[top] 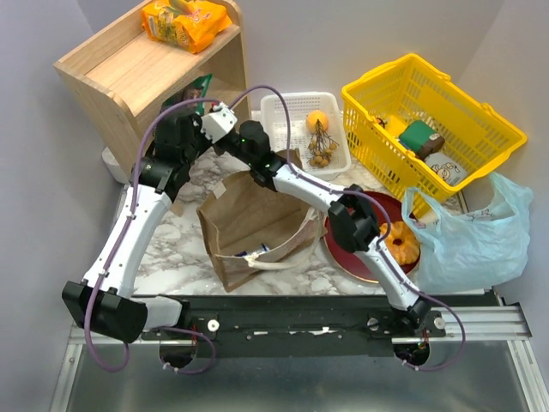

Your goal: Untie the knot of the grocery bags and take out the mixed food

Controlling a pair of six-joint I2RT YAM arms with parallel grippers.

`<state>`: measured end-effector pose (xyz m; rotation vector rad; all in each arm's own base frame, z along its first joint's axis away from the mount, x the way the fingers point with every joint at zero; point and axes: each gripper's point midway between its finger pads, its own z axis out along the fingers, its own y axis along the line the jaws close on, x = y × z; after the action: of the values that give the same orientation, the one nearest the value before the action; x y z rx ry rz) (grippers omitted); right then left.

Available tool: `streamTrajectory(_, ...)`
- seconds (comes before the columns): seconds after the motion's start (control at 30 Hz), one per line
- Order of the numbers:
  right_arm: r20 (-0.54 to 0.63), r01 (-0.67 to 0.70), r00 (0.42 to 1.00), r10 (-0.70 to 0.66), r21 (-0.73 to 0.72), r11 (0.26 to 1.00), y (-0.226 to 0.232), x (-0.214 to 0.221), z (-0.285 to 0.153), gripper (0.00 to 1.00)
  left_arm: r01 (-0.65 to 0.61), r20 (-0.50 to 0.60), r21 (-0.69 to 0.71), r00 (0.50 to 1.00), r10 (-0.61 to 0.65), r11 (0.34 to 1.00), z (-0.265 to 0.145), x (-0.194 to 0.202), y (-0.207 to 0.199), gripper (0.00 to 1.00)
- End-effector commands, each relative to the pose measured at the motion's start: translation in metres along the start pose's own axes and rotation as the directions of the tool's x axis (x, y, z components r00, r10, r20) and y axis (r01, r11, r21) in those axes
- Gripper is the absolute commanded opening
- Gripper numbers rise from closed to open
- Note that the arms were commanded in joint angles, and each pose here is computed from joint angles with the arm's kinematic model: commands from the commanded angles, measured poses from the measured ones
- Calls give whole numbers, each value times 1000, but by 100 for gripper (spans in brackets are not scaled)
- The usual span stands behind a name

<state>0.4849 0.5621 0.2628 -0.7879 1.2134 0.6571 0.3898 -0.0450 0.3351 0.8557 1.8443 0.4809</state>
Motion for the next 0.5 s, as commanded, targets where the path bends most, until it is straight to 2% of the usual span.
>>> streamTrajectory(0.0, 43, -11, 999, 8, 83, 996, -32, -64, -36, 1, -24, 78, 44, 997, 20, 999, 7, 4, -25, 0)
streamTrajectory(0.03, -11, 0, 1000, 1, 73, 997, -29, -41, -49, 1, -31, 69, 59, 997, 27, 998, 12, 11, -33, 0)
streamTrajectory(0.1, -24, 18, 1000, -16, 53, 998, -33, -50, -68, 1, -28, 66, 74, 998, 23, 997, 17, 14, -40, 0)
streamTrajectory(0.2, -48, 10, 999, -8, 38, 999, -38, -72, -108, 1, -61, 68, 87, 996, 55, 994, 28, 19, -49, 0)
streamTrajectory(0.23, -29, 5, 1000, -4, 47, 999, -41, -100, -124, 1, -67, 73, 76, 995, 61, 995, 34, 21, -51, 0)
streamTrajectory(0.33, -102, -17, 995, 21, 44, 999, -38, -97, -155, 1, -113, 80, 52, 991, 108, 992, 49, 25, -56, 0)
streamTrajectory(0.37, -93, -14, 995, 19, 51, 999, -40, -115, -169, 1, -130, 63, 25, 990, 128, 991, 53, 29, -54, 0)
streamTrajectory(0.43, -128, -12, 992, 19, 54, 998, -40, -118, -183, 1, -177, 57, -16, 982, 177, 984, 66, 31, -54, 0)
streamTrajectory(0.47, -97, -1, 995, 7, 64, 998, -42, -141, -195, 1, -196, 53, -37, 979, 197, 980, 70, 32, -52, 0)
